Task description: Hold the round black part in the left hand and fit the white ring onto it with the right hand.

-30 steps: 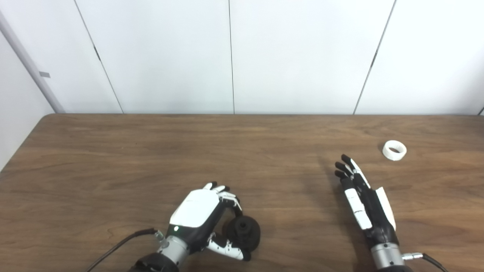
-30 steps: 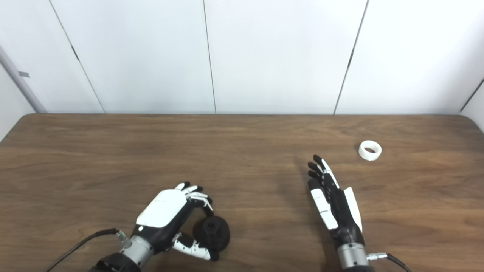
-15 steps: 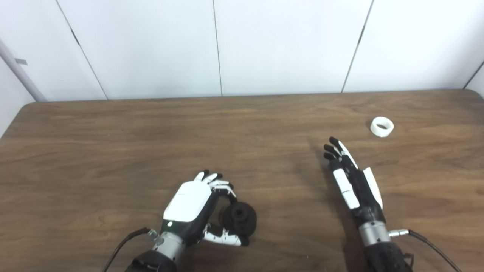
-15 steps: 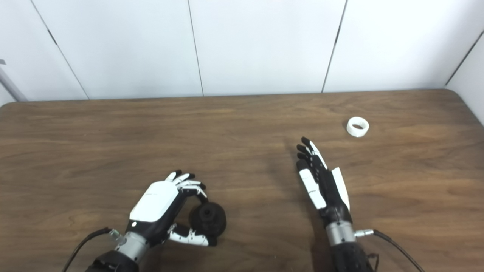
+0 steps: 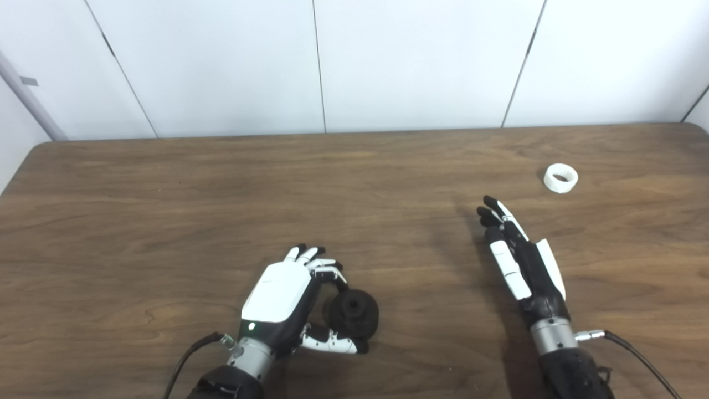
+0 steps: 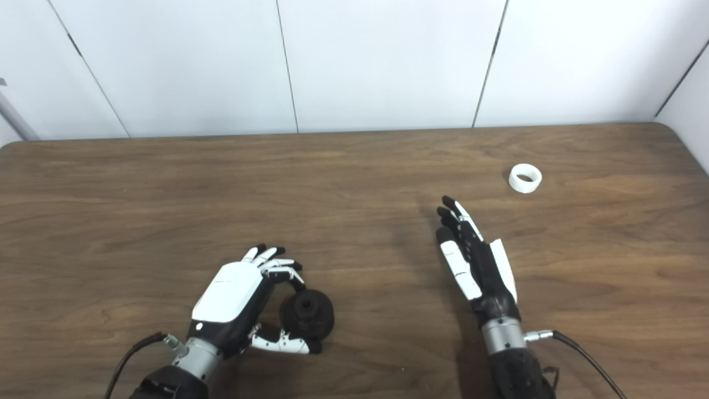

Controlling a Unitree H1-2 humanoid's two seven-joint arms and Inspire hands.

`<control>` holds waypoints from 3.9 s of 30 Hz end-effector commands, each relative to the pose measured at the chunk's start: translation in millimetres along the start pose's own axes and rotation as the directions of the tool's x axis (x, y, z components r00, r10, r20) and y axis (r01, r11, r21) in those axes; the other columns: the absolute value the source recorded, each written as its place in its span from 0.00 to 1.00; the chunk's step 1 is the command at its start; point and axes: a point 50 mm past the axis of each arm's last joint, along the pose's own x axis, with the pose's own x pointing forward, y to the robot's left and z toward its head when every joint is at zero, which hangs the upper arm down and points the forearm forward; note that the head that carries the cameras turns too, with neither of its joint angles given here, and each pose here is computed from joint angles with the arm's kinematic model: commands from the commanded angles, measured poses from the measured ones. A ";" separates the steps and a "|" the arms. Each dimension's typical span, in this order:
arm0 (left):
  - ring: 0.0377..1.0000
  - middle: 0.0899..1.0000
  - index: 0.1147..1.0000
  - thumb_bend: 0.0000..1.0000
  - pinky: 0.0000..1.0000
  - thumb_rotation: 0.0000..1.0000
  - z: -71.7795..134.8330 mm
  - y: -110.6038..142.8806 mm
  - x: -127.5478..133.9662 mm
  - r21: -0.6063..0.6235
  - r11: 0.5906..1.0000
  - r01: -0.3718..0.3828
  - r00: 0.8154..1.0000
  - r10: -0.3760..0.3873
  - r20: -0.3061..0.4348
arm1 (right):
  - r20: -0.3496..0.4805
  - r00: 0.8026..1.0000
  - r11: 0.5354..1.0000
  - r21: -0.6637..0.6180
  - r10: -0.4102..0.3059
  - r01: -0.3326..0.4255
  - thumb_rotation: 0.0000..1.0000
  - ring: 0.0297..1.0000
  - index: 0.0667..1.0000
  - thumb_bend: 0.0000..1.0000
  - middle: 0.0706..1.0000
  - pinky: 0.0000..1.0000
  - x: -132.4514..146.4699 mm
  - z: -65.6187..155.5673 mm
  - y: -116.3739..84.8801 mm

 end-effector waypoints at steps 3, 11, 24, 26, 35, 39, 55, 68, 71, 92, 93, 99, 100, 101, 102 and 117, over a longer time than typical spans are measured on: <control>0.93 0.77 0.42 0.52 1.00 0.05 -4.4 -7.4 -6.5 0.013 0.998 0.059 0.998 -0.059 -0.020 | 0.044 0.997 0.992 -0.107 -0.059 0.063 0.59 0.87 0.88 0.56 0.87 0.83 12.1 20.6 -25.3; 0.92 0.77 0.42 0.52 1.00 0.05 -12.4 -4.0 -7.4 0.027 0.998 0.054 0.998 -0.053 -0.029 | -0.008 0.991 0.945 -0.302 -0.134 0.125 0.41 0.79 0.85 0.68 0.84 0.70 39.1 44.5 -59.0; 0.88 0.74 0.41 0.52 1.00 0.05 -33.2 1.5 -9.3 0.042 0.999 0.023 1.000 -0.023 0.000 | 0.007 0.980 0.855 -0.487 -0.197 0.175 0.36 0.89 0.80 0.69 0.88 0.84 85.3 84.6 -89.1; 0.88 0.74 0.41 0.52 1.00 0.05 -35.7 2.3 -10.1 0.046 0.999 0.020 1.000 -0.020 0.000 | 0.011 0.977 0.841 -0.507 -0.213 0.189 0.35 0.91 0.79 0.70 0.90 0.85 91.4 87.7 -96.6; 0.88 0.74 0.41 0.52 1.00 0.05 -41.8 5.9 -11.2 0.036 0.999 0.024 1.000 -0.024 -0.008 | 0.017 0.964 0.759 -0.613 -0.264 0.219 0.27 0.95 0.78 0.70 0.94 0.95 121.6 87.3 -130.1; 0.88 0.74 0.41 0.52 1.00 0.05 -42.9 6.8 -12.2 0.039 0.999 0.031 0.999 -0.031 -0.014 | 0.004 0.959 0.718 -0.662 -0.282 0.214 0.30 0.96 0.77 0.72 0.95 0.99 136.8 83.4 -142.8; 0.87 0.73 0.41 0.52 1.00 0.05 -45.3 7.9 -15.5 0.040 0.999 0.031 0.999 -0.030 -0.026 | -0.126 0.956 0.647 -0.758 -0.266 0.080 0.24 1.00 0.73 0.83 1.00 1.00 184.9 74.0 -168.4; 0.87 0.73 0.42 0.52 1.00 0.05 -43.3 10.7 -17.1 0.038 0.999 0.022 0.999 -0.021 -0.025 | -0.236 0.953 0.589 -0.804 -0.192 -0.080 0.29 1.00 0.69 0.86 0.96 1.00 202.5 67.5 -158.6; 0.87 0.73 0.42 0.52 1.00 0.05 -43.1 9.9 -17.2 0.038 0.999 0.019 1.000 -0.018 -0.021 | -0.251 0.951 0.588 -0.803 -0.181 -0.100 0.27 1.00 0.69 0.86 0.96 1.00 204.8 66.7 -152.0; 0.86 0.73 0.41 0.52 1.00 0.05 -40.6 8.6 -17.8 0.039 0.999 0.017 1.000 -0.016 -0.019 | -0.285 0.939 0.597 -0.794 -0.195 -0.117 0.28 1.00 0.67 0.80 0.95 1.00 217.6 56.4 -137.0; 0.86 0.73 0.41 0.52 1.00 0.05 -40.7 8.4 -17.8 0.042 0.999 0.018 1.000 -0.017 -0.019 | -0.283 0.939 0.596 -0.795 -0.195 -0.116 0.28 1.00 0.67 0.80 0.95 1.00 217.9 56.5 -136.9; 0.86 0.73 0.41 0.52 1.00 0.05 -40.2 8.2 -18.6 0.036 0.999 0.016 1.000 -0.016 -0.018 | -0.278 0.942 0.593 -0.797 -0.190 -0.115 0.27 1.00 0.66 0.79 0.95 1.00 218.4 58.7 -138.3; 0.87 0.73 0.41 0.52 1.00 0.05 -40.0 8.3 -18.7 0.034 0.999 0.017 1.000 -0.016 -0.019 | -0.278 0.942 0.594 -0.796 -0.190 -0.115 0.27 1.00 0.66 0.79 0.95 1.00 218.4 58.9 -138.7; 0.87 0.73 0.41 0.52 1.00 0.05 -39.7 8.4 -18.7 0.036 0.999 0.018 1.000 -0.017 -0.020 | -0.278 0.942 0.596 -0.795 -0.190 -0.114 0.26 1.00 0.66 0.79 0.95 1.00 218.3 59.3 -139.1; 0.87 0.73 0.41 0.52 1.00 0.05 -39.8 8.4 -18.6 0.036 0.999 0.018 1.000 -0.017 -0.019 | -0.278 0.942 0.596 -0.795 -0.190 -0.114 0.26 1.00 0.66 0.79 0.95 1.00 218.2 59.8 -139.3; 0.87 0.73 0.41 0.52 1.00 0.05 -37.6 9.1 -19.0 0.038 0.999 0.017 1.000 -0.016 -0.023 | -0.269 0.945 0.589 -0.800 -0.185 -0.112 0.16 0.98 0.46 0.53 0.88 1.00 217.3 59.2 -140.2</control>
